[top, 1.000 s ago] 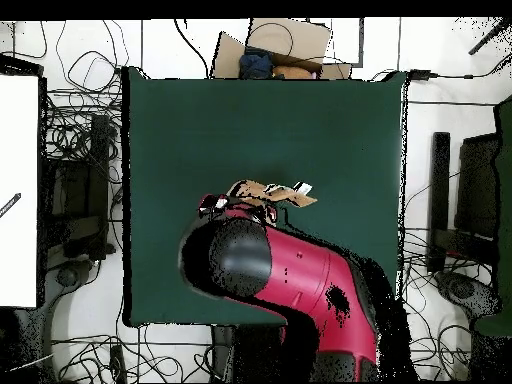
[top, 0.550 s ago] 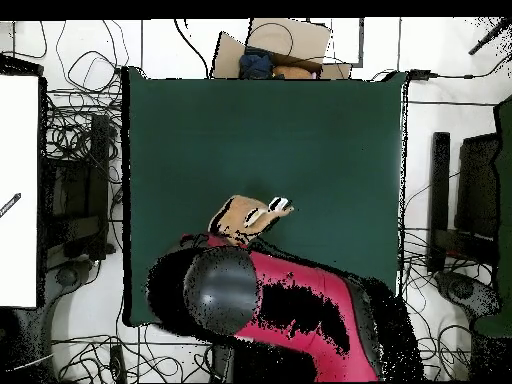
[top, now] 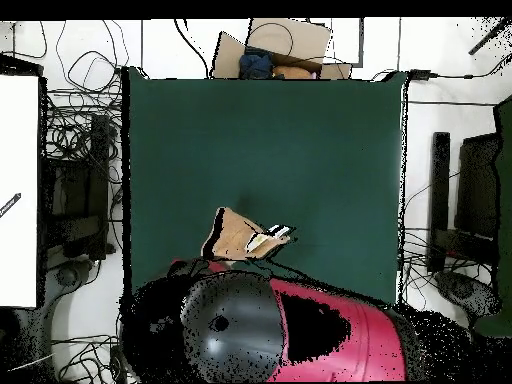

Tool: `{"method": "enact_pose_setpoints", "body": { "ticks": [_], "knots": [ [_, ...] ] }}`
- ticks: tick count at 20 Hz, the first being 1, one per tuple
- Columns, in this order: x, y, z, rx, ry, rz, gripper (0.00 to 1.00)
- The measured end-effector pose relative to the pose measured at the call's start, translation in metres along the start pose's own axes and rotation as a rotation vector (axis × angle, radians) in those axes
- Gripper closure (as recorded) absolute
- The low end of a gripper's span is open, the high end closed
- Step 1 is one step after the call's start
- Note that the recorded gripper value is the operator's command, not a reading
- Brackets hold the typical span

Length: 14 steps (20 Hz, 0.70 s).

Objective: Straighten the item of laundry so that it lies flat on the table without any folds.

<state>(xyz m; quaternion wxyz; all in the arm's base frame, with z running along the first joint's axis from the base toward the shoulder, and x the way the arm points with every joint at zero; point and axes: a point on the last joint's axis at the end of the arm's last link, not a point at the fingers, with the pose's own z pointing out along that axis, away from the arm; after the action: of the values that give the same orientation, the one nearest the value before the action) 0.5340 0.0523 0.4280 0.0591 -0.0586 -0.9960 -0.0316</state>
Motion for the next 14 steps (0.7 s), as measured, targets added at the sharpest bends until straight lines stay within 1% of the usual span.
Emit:
{"method": "enact_pose_setpoints", "body": {
  "ticks": [5, 14],
  "knots": [
    [-0.006, -0.007, -0.013, 0.003, -0.032, 0.010, 1.00],
    [-0.007, -0.007, -0.014, 0.003, -0.034, 0.009, 1.00]
  ]
}}
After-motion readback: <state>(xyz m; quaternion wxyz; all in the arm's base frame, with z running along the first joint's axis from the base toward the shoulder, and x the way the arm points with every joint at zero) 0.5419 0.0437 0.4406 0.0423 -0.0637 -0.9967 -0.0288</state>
